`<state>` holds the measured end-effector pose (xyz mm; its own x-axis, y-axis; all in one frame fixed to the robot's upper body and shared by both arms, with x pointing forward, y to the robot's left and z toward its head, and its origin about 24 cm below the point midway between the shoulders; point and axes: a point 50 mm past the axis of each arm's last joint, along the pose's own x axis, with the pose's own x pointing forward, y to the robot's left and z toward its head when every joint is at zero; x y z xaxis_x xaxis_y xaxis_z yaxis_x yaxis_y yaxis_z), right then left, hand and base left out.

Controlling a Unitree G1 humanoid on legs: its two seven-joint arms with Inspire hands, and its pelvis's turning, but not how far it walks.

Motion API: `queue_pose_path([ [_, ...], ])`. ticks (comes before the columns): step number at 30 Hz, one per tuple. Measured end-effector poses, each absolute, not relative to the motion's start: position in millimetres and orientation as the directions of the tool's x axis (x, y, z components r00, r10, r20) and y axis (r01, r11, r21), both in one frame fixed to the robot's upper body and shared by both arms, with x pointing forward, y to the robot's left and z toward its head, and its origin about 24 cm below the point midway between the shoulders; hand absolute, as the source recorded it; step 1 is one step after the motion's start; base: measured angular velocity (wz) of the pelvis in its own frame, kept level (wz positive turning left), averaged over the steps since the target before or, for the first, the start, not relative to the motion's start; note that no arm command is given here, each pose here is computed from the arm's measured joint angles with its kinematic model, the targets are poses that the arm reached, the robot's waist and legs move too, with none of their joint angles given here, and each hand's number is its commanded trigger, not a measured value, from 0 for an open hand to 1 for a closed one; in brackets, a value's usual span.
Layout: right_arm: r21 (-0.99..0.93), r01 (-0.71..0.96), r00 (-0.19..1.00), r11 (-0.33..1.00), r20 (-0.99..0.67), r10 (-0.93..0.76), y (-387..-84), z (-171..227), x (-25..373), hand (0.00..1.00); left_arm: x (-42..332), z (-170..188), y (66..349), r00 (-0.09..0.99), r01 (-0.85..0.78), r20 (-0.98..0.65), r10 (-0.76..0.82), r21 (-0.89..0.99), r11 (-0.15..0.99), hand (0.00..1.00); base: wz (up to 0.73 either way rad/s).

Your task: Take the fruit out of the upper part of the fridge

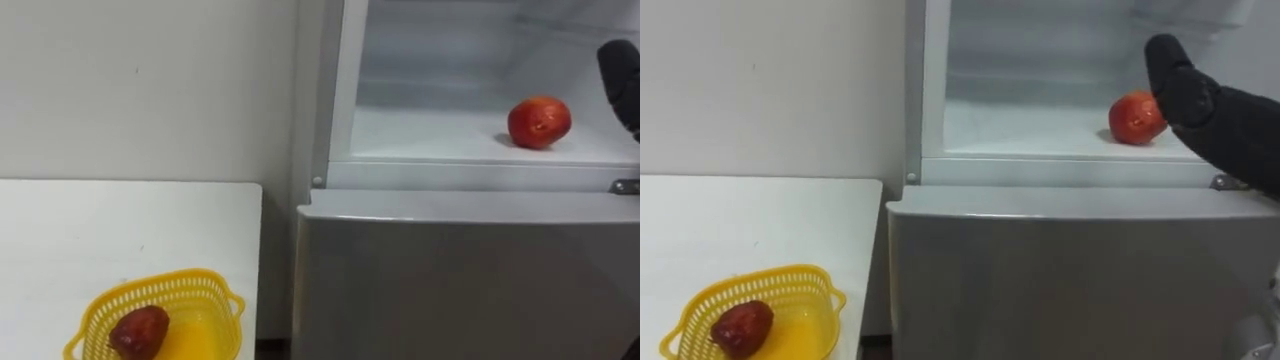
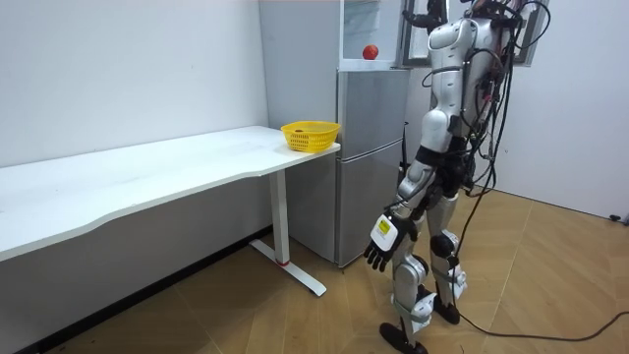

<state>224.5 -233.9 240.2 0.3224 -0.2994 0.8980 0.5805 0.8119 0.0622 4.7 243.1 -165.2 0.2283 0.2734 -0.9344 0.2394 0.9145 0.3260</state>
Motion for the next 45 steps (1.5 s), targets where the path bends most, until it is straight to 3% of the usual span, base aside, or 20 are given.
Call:
queue_pose_path([
  [14, -0.057, 0.572, 0.619, 0.818, 0.685, -0.385, -275.7, 202.1, 264.7, 0.0, 10.7, -164.1, 246.3, 0.236, 0.236, -0.936, 0.262, 0.316, 0.919, 0.0, 0.02],
  [25, 0.036, 0.44, 0.676, 0.897, 0.644, -0.357, -277.7, 225.1, 290.4, 0.0, 12.7, -162.2, 253.5, 0.228, 0.23, -0.935, 0.273, 0.324, 0.918, 0.0, 0.0],
  [32, -0.015, 0.426, 0.703, 0.904, 0.635, -0.321, -287.2, 239.1, 302.8, 0.0, 7.1, -160.3, 260.9, 0.204, 0.214, -0.938, 0.282, 0.323, 0.922, 0.0, 0.05],
  [45, -0.041, 0.425, 0.757, 0.904, 0.565, -0.33, -295.9, 230.1, 314.6, 0.0, 2.2, -159.4, 263.0, 0.186, 0.214, -0.942, 0.281, 0.318, 0.924, 0.0, 0.0],
])
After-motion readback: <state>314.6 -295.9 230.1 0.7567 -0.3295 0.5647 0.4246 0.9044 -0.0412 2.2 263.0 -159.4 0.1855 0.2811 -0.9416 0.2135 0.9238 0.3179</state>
